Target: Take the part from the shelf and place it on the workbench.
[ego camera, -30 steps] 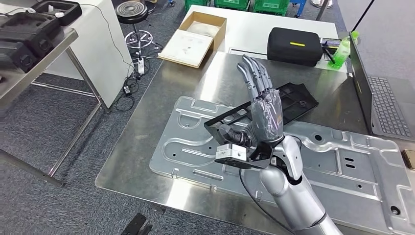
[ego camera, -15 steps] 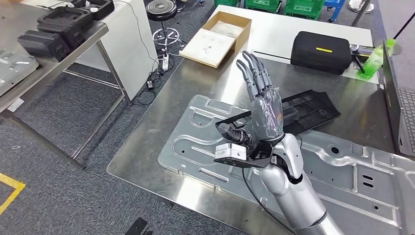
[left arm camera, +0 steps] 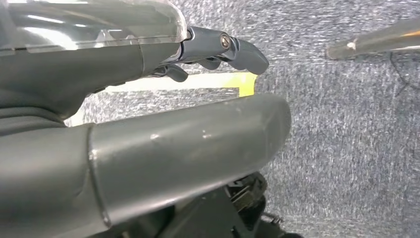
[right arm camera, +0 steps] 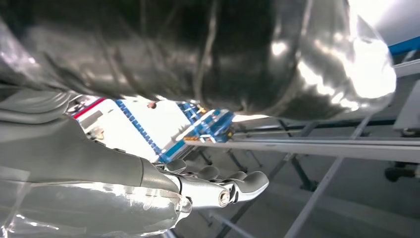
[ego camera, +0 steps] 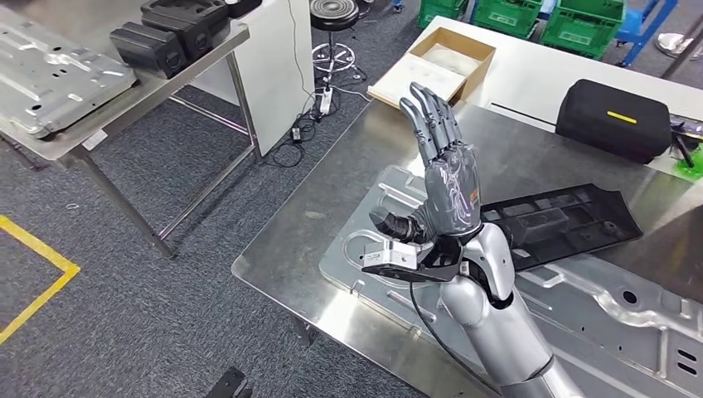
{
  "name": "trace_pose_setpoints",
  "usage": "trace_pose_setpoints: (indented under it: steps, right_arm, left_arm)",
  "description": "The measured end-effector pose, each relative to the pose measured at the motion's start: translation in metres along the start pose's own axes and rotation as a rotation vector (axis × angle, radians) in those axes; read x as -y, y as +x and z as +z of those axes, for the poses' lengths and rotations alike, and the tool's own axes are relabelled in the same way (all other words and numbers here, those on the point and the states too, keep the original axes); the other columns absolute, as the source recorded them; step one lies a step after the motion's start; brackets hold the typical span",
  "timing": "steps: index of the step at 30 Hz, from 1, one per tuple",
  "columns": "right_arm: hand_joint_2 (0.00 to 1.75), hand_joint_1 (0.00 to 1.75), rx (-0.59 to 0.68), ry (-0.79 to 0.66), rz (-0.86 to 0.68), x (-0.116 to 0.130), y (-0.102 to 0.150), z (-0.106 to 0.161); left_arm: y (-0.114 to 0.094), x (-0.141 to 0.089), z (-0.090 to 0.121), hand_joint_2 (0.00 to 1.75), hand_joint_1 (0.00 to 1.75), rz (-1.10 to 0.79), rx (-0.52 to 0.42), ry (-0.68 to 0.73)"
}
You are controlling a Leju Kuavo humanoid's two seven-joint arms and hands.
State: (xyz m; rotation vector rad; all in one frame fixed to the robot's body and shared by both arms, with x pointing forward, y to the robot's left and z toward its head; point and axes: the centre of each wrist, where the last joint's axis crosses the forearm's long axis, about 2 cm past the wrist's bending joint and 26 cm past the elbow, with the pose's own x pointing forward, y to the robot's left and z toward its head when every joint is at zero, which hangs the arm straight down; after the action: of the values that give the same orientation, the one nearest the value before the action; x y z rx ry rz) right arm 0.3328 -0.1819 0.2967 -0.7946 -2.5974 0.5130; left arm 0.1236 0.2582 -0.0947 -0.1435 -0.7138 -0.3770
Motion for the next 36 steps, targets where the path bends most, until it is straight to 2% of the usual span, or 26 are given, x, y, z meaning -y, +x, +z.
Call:
trace_pose_setpoints:
  steps: [5, 11, 25, 30, 36]
  right_arm:
    - [0.00, 0.00, 0.024, 0.002, 0.010, 0.003, 0.000, -0.010]
    - [0.00, 0.00, 0.035, 0.002, 0.025, 0.005, 0.001, -0.022]
    - [0.00, 0.00, 0.045, 0.011, 0.047, 0.005, 0.009, -0.020]
    - [0.00, 0.00, 0.032, 0.037, 0.061, 0.005, 0.008, -0.013]
    - [0.00, 0.00, 0.059, 0.043, 0.062, 0.005, 0.010, -0.020]
  left_arm:
    - [0.004, 0.003, -0.002, 0.00, 0.00, 0.014, 0.015, -0.002]
    - [-0.003, 0.005, 0.001, 0.00, 0.00, 0.007, -0.044, 0.006]
    - [-0.017, 0.017, 0.008, 0.00, 0.00, 0.014, -0.098, -0.040]
    - [-0.016, 0.022, 0.007, 0.00, 0.00, 0.014, -0.102, -0.053]
    - [-0.010, 0.024, 0.004, 0.00, 0.00, 0.013, -0.096, -0.062]
